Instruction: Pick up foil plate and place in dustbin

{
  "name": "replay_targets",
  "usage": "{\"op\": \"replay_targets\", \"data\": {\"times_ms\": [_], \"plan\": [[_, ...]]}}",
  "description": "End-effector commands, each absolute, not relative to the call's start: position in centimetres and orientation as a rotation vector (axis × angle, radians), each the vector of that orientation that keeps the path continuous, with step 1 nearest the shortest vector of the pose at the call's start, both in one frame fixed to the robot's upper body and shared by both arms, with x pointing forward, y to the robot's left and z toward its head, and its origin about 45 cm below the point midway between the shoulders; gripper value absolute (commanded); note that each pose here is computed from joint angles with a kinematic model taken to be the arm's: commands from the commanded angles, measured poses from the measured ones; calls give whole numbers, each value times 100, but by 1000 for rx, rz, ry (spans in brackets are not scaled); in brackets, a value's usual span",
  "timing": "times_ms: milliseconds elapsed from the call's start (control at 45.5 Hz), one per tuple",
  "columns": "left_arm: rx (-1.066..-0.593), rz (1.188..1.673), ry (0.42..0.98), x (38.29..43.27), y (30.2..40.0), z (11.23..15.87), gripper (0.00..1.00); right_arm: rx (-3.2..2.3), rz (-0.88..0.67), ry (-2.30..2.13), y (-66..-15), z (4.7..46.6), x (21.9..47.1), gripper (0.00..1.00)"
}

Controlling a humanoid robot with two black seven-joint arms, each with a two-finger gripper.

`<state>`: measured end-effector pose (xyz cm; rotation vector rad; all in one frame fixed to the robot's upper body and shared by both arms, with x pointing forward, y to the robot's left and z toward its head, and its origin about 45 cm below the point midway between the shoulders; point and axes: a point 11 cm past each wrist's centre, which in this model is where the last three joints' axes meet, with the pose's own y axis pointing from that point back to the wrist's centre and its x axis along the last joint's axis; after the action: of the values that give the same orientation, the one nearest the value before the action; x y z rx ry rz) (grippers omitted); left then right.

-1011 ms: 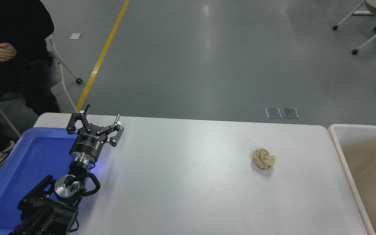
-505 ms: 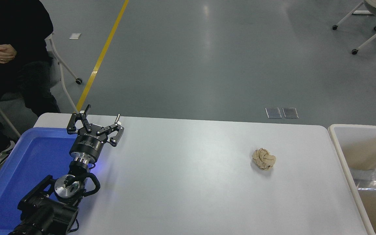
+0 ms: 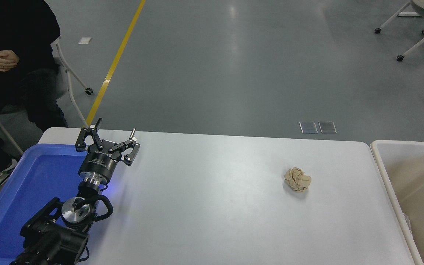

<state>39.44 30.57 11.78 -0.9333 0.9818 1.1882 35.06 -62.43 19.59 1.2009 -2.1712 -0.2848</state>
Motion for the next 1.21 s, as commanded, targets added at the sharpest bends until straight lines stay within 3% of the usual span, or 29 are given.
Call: {"op": "replay_targets", "data": {"times_ms": [0,220,484,769,945,1187], "plan": [[-932,1189,982,3944,3057,1176,99,1427,-165,-2093,-6054,2762,4044,100],[-931,1188,983,3944,3056,1175,99,1593,59,-1827,-5484,3440,4489,100],[-931,1188,983,3944,3056,1175,99,1670,267,-1421,-4674,3698,4678,100],[-931,1188,983,3944,3056,1175,99,1637,431,-899,-3783,3669,4514,100],[-931,1188,983,3944,3056,1175,99,1634,403,-624,-3419,3300,4169,100],[-931,1188,983,3944,3056,1175,99,1653,396,-361,-2926,3228,3741,100]]}}
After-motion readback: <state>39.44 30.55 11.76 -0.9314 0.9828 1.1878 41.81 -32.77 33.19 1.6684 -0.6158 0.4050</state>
